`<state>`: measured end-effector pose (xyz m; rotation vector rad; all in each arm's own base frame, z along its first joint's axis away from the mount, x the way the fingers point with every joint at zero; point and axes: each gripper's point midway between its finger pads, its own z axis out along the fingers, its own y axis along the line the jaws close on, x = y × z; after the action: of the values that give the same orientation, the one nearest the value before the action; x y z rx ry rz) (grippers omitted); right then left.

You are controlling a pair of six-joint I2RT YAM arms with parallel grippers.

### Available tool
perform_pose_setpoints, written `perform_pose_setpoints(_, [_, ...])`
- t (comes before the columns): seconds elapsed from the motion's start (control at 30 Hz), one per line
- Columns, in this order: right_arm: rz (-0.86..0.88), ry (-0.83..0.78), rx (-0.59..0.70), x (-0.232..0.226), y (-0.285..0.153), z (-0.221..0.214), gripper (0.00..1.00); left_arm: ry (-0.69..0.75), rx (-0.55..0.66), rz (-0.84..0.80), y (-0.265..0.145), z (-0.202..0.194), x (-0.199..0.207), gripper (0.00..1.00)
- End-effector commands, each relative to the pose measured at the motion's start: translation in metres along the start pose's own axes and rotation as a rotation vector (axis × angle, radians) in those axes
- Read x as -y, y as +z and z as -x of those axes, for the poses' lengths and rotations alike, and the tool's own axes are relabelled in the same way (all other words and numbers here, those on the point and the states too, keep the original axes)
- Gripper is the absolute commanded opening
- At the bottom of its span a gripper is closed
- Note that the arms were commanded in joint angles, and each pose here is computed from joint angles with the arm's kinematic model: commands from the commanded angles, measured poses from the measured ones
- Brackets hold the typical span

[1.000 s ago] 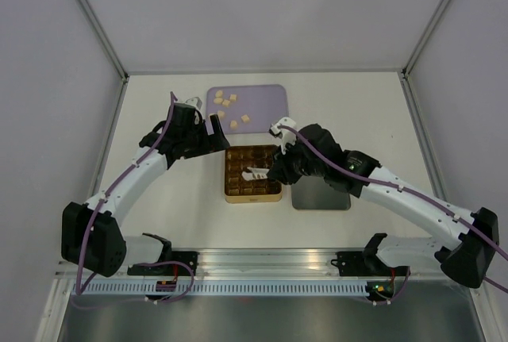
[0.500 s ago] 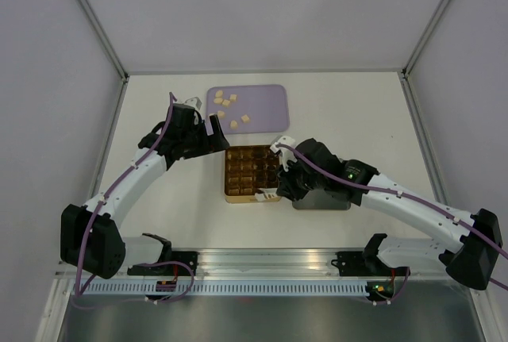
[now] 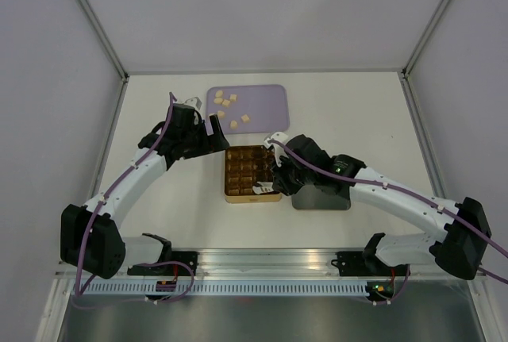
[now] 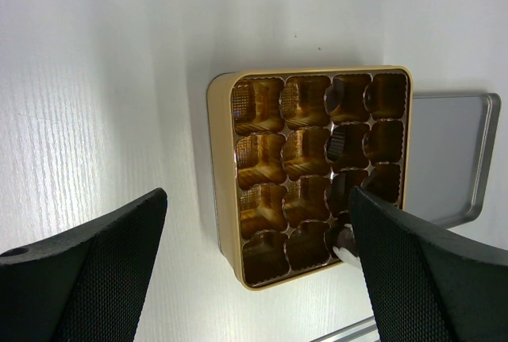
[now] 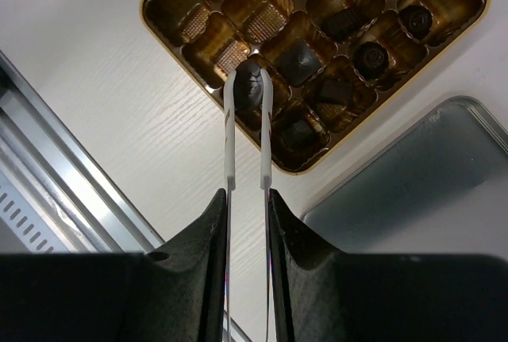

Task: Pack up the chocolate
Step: Place the fake chocolate in the packing box.

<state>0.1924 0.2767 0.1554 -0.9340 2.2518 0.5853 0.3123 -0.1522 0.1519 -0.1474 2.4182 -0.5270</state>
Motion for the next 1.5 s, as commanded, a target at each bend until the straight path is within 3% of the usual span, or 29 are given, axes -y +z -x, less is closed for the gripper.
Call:
perform_pose_setpoints(0.0, [-0.048, -0.014, 0.02, 0.007, 0.005, 0.013, 0.1, 0.016, 0.038, -0.021, -0.007, 0.008, 0.004, 1.0])
perform_pose_setpoints(0.47, [-0.049, 0.017, 0.034, 0.005, 0.002, 0.017, 0.32, 0.015, 0.041, -0.028, -0.009, 0.009, 0.006, 1.0])
perform_pose_setpoints(1.47, [-0.049, 0.022, 0.096, 0.002, -0.013, 0.043, 0.34, 0.017, 0.055, -0.034, -0.014, 0.01, 0.007, 1.0])
